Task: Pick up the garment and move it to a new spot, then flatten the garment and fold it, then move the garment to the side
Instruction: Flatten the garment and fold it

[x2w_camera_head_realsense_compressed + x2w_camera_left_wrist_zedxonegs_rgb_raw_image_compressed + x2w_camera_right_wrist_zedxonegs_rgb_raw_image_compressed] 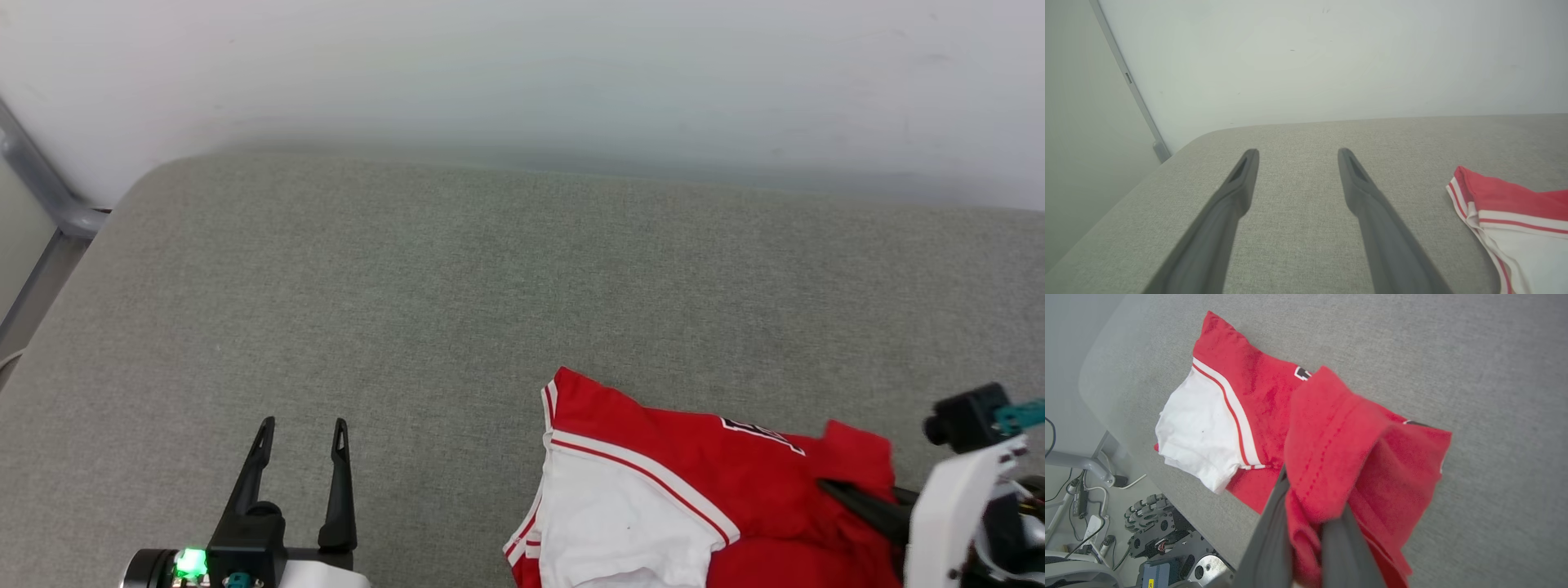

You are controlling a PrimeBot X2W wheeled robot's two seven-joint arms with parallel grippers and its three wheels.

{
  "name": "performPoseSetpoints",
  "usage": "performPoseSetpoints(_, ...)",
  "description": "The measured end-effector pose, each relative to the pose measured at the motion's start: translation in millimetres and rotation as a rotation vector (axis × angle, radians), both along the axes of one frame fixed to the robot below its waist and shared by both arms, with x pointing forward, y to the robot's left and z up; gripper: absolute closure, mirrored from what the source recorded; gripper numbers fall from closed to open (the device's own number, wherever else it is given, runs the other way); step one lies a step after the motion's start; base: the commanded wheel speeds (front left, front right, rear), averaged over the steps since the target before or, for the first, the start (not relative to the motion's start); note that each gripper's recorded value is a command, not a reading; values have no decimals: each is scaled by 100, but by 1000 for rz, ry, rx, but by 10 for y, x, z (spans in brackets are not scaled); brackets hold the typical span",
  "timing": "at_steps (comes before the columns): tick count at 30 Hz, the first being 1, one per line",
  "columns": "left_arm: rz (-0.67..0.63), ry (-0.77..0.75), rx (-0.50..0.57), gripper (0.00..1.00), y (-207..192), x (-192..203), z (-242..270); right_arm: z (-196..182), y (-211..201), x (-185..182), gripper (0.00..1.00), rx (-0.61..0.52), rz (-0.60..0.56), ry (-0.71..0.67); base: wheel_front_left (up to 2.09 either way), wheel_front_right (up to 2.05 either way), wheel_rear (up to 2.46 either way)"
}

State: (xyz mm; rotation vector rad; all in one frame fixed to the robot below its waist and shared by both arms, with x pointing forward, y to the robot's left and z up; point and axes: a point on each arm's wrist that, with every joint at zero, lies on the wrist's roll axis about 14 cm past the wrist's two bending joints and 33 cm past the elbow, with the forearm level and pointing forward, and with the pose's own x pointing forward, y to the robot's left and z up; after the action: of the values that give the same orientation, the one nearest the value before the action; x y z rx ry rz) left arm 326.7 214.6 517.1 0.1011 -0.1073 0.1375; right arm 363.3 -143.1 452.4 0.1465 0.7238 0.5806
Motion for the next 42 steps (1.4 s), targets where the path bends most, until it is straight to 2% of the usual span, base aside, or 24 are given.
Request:
performPoseSetpoints(9,9,7,-8,0,13,48,-22,26,813,3,100,29,205,-12,0,0,0)
performPoseSetpoints(15,21,13,-12,0,37,63,-37,-42,1171,39,100,5,298,-28,0,0,0)
performPoseSetpoints(20,27,15,-14,0,49,92,-42,-41,1402,209,100,7,309,-72,0,0,0)
performPoseSetpoints(26,24,22,-21,0,33,135,-67,-194,1604,313,100,-50,347,-80,0,0,0)
performPoseSetpoints(35,33,36,-32,0,26,172,-113,-641,1705,229,100,-161,405,-8,0,0,0)
performPoseSetpoints(38,42,41,-32,0,42,161,-130,-651,1721,258,100,-157,401,-40,0,0,0)
performPoseSetpoints(39,44,41,-33,0,46,158,-130,-637,1722,275,96,-146,390,-50,0,0,0)
performPoseSetpoints(40,46,40,-33,0,51,153,-127,-625,1721,278,63,-138,384,-56,0,0,0)
performPoseSetpoints(41,47,39,-33,0,54,148,-124,-596,1726,283,0,-129,382,-72,0,0,0)
performPoseSetpoints(42,49,39,-34,0,59,140,-124,-551,1717,307,0,-120,376,-101,0,0,0)
